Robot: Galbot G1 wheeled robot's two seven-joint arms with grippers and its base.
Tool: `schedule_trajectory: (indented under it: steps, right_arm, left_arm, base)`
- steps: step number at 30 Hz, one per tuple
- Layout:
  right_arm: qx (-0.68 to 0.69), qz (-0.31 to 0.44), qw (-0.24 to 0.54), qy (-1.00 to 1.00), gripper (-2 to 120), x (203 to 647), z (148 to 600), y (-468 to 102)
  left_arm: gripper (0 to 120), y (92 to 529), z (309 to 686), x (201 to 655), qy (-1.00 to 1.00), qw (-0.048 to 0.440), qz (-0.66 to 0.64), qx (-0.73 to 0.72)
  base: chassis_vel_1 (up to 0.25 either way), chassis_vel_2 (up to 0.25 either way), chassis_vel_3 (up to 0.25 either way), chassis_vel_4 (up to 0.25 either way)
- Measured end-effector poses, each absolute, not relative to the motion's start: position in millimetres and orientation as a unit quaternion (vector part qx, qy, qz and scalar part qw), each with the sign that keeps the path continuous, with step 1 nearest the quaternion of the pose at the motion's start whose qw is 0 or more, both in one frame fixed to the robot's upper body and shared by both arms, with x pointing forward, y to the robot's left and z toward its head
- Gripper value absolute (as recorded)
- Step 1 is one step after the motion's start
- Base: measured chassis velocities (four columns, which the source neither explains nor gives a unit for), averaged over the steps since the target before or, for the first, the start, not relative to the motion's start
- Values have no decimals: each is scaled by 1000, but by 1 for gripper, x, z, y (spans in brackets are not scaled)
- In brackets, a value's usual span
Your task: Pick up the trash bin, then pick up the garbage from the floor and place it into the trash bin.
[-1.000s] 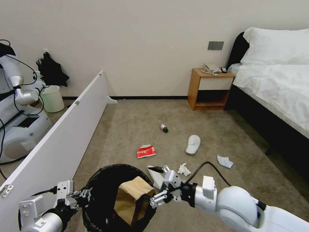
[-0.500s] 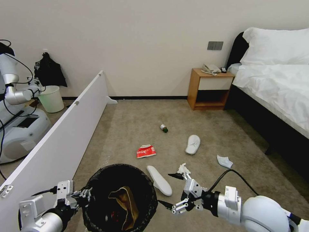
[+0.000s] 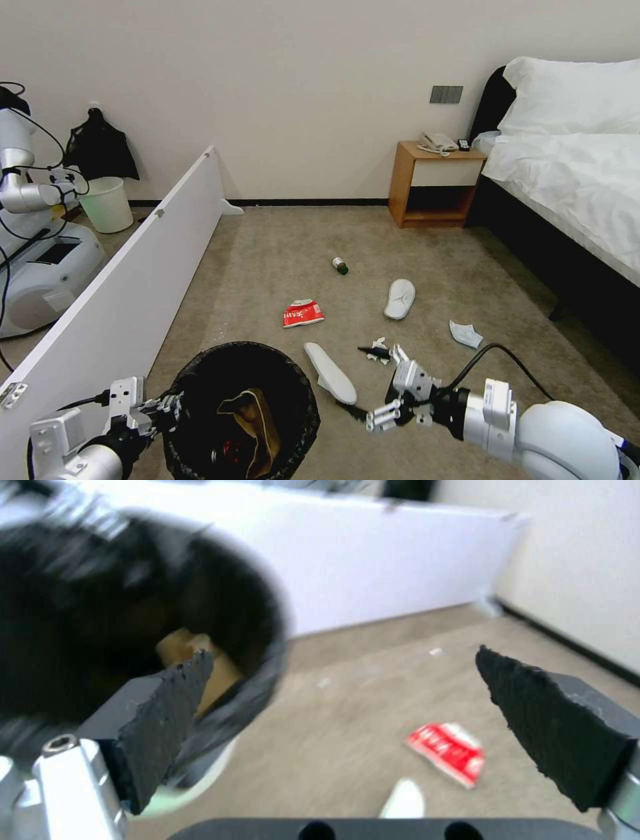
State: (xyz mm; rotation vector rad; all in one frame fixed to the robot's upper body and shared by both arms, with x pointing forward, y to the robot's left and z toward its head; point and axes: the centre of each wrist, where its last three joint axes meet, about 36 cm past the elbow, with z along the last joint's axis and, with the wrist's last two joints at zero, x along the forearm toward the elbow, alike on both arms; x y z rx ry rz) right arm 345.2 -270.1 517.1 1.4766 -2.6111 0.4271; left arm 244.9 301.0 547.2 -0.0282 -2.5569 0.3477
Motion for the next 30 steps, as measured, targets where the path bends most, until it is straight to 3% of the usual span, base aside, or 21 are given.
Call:
schedule_trajectory:
  steps: [6, 14, 30]
  right_arm:
    - [391, 85, 30, -916, 100, 356, 522, -279]
    - [328, 47, 64, -941, 100, 345, 499, -274]
    - [303, 45, 84, -948, 100, 337, 457, -262]
  left_arm:
    - [5, 308, 549, 242, -956, 267, 119, 17]
    - [5, 315, 552, 240, -959, 256, 113, 45]
    - [5, 334, 564, 235, -963, 231, 112, 85]
  base:
    - [0, 0, 0, 0]
    - [0, 0, 0, 0]
    - [0, 0, 0, 0]
